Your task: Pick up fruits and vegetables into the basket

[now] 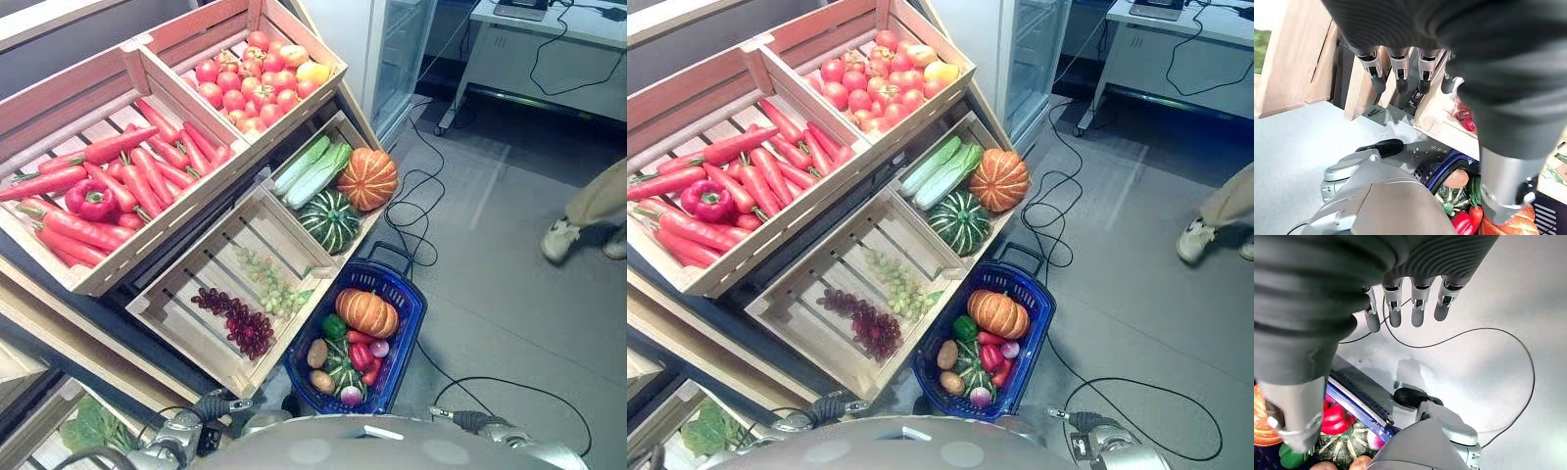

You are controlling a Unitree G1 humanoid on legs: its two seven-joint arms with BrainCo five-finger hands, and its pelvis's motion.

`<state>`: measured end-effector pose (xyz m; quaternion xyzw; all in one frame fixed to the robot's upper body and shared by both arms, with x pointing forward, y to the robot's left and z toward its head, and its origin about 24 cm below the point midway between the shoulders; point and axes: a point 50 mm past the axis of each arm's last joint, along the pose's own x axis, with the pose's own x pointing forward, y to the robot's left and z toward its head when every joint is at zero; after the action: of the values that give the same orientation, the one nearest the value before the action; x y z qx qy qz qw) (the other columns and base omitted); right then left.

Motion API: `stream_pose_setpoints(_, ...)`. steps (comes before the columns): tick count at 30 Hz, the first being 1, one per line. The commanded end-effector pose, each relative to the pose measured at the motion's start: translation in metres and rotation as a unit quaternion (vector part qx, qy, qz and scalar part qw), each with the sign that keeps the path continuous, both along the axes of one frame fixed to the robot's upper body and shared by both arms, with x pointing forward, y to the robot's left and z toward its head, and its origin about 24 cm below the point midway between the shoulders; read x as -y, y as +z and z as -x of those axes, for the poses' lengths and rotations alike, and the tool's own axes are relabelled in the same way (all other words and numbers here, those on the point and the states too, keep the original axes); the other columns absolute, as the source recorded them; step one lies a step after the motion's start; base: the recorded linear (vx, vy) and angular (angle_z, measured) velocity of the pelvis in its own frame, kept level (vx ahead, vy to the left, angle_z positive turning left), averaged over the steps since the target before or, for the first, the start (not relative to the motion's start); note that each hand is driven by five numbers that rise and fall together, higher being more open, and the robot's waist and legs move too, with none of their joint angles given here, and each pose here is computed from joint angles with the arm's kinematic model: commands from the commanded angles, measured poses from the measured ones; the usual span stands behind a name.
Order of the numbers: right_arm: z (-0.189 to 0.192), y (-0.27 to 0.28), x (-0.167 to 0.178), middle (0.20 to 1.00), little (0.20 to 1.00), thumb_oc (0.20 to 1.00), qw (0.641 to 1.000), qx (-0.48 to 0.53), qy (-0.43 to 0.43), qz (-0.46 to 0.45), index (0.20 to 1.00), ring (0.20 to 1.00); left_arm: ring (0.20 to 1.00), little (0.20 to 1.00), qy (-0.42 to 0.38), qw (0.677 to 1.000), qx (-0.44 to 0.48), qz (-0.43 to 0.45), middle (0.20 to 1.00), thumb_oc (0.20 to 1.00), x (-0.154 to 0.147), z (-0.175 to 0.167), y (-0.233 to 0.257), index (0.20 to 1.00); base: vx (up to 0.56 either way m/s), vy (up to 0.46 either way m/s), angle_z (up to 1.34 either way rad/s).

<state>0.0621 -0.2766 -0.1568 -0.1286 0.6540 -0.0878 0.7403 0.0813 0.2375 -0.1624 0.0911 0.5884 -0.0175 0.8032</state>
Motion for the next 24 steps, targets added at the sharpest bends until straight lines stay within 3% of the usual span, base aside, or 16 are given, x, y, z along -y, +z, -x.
stream_pose_setpoints(1, -0.0119, -0.0011, -0.0089, 1.0, 1.0, 1.0, 1.0, -0.003, 0.015, 0.0, 1.0, 1.0, 1.0, 1.0, -0.011, 1.0, -0.01, -0.01, 1.0, 1.0, -0.0044, -0.0102, 0.0019, 1.0, -0.08, -0.045, -0.14)
stream_pose_setpoints(24, -0.0113, -0.0006, -0.0071, 1.0, 1.0, 1.0, 1.0, -0.003, 0.013, 0.001, 1.0, 1.0, 1.0, 1.0, 0.001, 1.0, 0.008, -0.006, 1.0, 1.0, -0.0038, -0.0125, 0.0027, 1.0, 0.0, 0.0, 0.0)
